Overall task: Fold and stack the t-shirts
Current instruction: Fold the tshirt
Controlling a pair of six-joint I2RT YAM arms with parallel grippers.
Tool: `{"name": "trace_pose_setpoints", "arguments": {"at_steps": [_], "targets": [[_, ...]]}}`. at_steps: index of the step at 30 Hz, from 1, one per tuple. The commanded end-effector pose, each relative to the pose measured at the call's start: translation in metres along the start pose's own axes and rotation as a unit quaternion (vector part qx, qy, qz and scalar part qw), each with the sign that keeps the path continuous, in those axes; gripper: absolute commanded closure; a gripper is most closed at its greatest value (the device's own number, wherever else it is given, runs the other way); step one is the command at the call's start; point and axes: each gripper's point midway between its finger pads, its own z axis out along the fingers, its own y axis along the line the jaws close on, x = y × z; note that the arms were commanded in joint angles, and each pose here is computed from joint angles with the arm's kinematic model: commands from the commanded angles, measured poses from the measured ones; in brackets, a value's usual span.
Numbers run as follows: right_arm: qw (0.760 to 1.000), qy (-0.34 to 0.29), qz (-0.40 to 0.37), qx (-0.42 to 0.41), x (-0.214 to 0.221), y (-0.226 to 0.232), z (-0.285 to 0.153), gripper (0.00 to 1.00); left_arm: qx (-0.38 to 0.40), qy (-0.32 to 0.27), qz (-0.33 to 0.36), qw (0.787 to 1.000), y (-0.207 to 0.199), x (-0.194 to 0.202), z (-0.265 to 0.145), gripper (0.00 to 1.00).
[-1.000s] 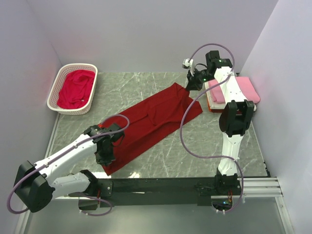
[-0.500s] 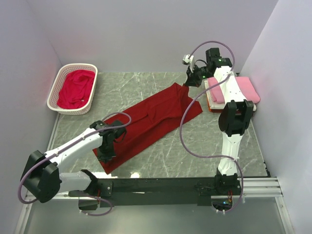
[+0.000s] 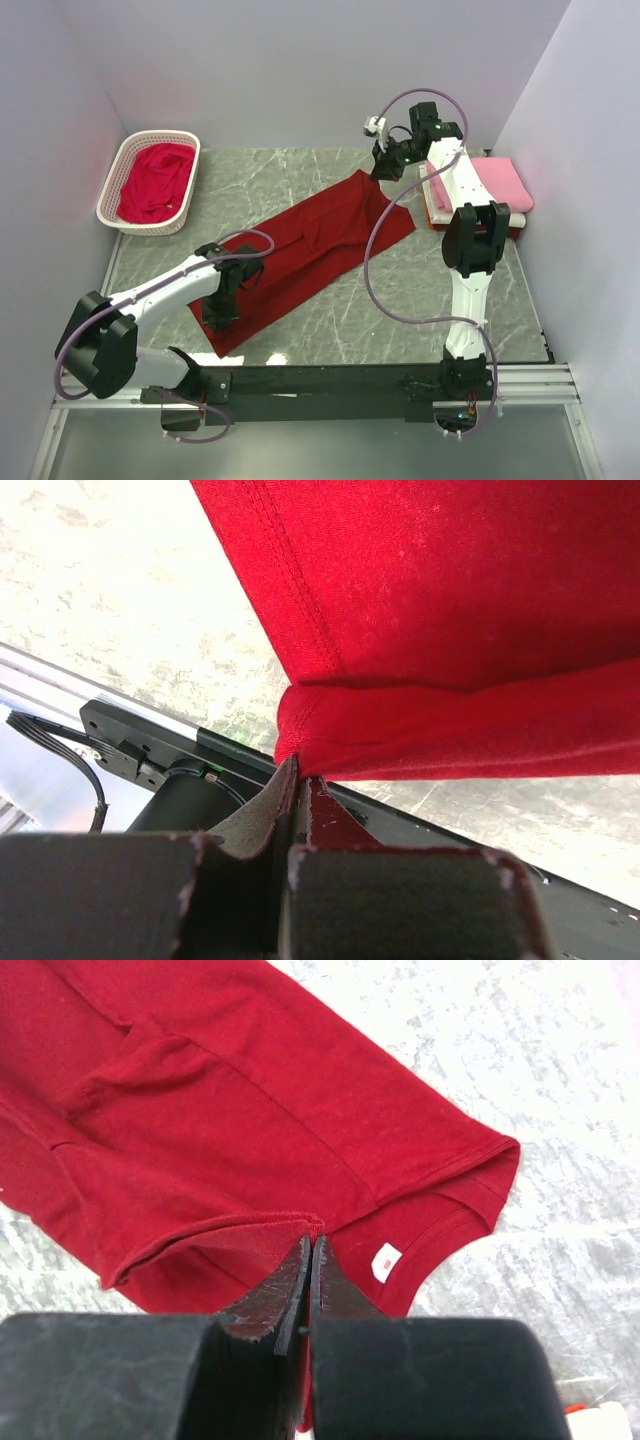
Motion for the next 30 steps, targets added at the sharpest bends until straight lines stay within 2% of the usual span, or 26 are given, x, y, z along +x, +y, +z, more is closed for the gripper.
{"name": "trace_pose_setpoints", "arguments": {"at_steps": [1,8,13,14,18,19,27,30], "targets": [[0.999,-0.018,-0.021,0.022,-0.019,-0.011,-0.005,1.0,-0.003,-0.017,-0.009,1.0,-0.001,-0.011,-0.005,0.99],[0.999,-0.023,-0.019,0.027,-0.023,-0.014,0.002,1.0,-0.028,-0.01,-0.012,0.999,0.004,-0.009,0.0,0.99],[0.999,-0.024,-0.02,0.025,-0.026,-0.012,0.009,1.0,-0.066,-0.028,-0.031,0.997,0.013,-0.018,-0.001,0.98],[0.999,-0.025,-0.022,0.024,-0.028,-0.012,0.01,1.0,-0.071,-0.03,-0.031,0.997,0.014,-0.019,-0.002,0.95],[0.999,-0.022,-0.022,0.02,-0.027,-0.009,0.014,1.0,-0.085,-0.032,-0.033,0.995,0.014,-0.024,-0.003,0.66],[0.999,-0.02,-0.021,0.021,-0.027,-0.01,0.014,1.0,-0.084,-0.036,-0.037,0.995,0.013,-0.027,-0.005,0.56],[0.999,-0.02,-0.023,0.026,-0.029,-0.011,0.019,1.0,-0.051,-0.106,-0.067,0.991,0.016,-0.06,-0.05,0.39],[0.999,-0.02,-0.019,0.028,-0.03,-0.013,0.024,1.0,0.0,-0.142,-0.075,0.987,0.013,-0.068,-0.066,0.23]]}}
